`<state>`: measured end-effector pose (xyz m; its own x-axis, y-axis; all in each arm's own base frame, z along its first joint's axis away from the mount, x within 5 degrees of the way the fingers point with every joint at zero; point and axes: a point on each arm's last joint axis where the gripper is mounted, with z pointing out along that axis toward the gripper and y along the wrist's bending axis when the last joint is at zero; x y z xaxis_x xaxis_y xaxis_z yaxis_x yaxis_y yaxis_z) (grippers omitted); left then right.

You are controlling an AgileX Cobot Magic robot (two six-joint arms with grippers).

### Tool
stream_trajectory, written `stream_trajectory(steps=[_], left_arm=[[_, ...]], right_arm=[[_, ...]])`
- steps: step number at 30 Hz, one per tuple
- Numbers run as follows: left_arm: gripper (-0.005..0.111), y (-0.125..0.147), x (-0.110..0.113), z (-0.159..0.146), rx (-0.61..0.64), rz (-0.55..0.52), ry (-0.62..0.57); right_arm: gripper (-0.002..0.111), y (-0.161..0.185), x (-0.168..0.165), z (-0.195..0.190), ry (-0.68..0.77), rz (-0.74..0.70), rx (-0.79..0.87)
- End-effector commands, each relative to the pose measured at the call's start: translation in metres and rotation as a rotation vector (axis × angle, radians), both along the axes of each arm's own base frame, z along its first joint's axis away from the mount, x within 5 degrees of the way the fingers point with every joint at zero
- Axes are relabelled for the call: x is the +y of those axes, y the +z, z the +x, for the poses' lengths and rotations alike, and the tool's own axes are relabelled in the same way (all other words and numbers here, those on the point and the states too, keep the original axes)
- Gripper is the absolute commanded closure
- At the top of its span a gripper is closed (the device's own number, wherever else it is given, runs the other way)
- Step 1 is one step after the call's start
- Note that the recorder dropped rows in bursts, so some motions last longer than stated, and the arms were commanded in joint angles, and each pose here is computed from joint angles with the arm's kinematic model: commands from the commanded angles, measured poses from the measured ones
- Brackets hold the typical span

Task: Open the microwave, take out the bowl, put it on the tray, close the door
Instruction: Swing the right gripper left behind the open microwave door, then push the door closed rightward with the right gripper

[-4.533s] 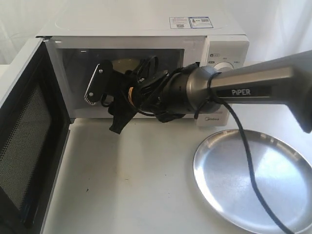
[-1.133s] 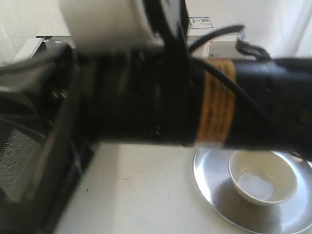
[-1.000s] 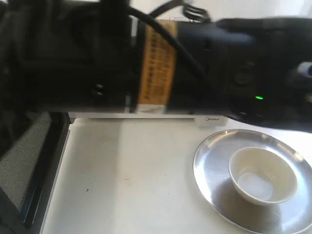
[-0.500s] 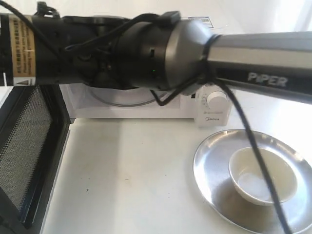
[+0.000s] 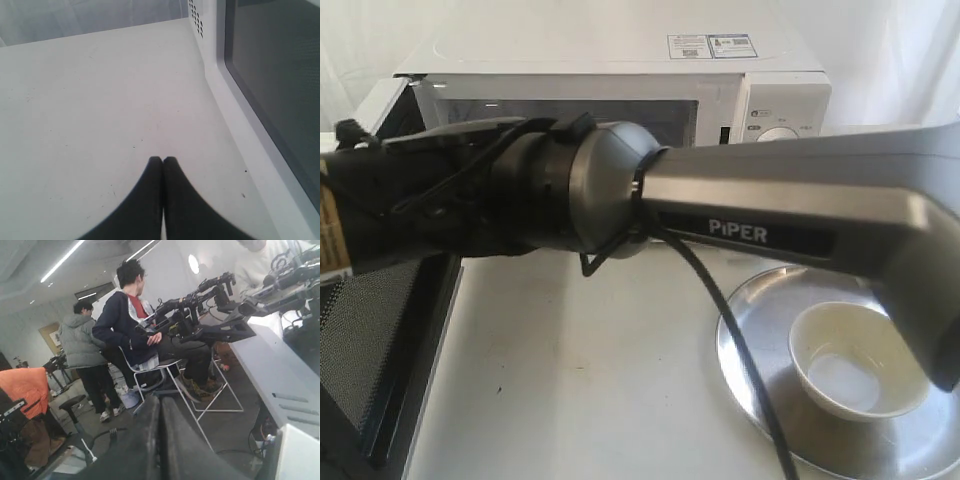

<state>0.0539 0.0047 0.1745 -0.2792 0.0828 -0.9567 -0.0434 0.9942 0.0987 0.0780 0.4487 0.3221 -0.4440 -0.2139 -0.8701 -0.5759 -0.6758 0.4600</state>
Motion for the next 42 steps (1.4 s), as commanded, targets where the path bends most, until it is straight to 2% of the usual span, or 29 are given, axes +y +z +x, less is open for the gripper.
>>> stream_trajectory(steps=[1,3,9,12,15,16,19,24,35,42], left_arm=[[0.107,-0.001,0.0,0.0,-0.001,-0.01,0.001],[0.107,-0.001,0.0,0.0,-0.001,-0.01,0.001],[0.107,-0.001,0.0,0.0,-0.001,-0.01,0.001],[0.107,-0.001,0.0,0.0,-0.001,-0.01,0.001],[0.107,-0.001,0.0,0.0,-0.001,-0.01,0.001],[0.107,-0.001,0.0,0.0,-0.001,-0.01,0.001],[0.107,-0.001,0.0,0.0,-0.001,-0.01,0.001],[0.107,-0.001,0.0,0.0,-0.001,-0.01,0.001],[0.107,-0.001,0.0,0.0,-0.001,-0.01,0.001],[0.107,-0.001,0.0,0.0,-0.001,-0.01,0.001]], right_arm=[[0.108,-0.012,0.005,-0.007,0.051,-0.068,0.032],[0.108,-0.02,0.008,-0.007,0.059,-0.108,0.045],[0.108,-0.028,0.006,-0.009,0.079,-0.143,-0.065],[0.108,-0.025,0.005,-0.005,-0.006,-0.21,-0.155],[0.108,-0.022,0.003,0.003,-0.146,-0.343,-0.269],[0.108,-0.018,0.003,0.007,-0.216,-0.391,-0.244],[0.108,-0.019,-0.001,0.015,-0.272,-0.439,-0.195],[0.108,-0.023,-0.006,0.028,-0.309,-0.459,-0.185],[0.108,-0.011,-0.022,0.079,-0.527,-0.433,-0.191],[0.108,-0.004,-0.035,0.135,-0.895,-0.35,-0.411]])
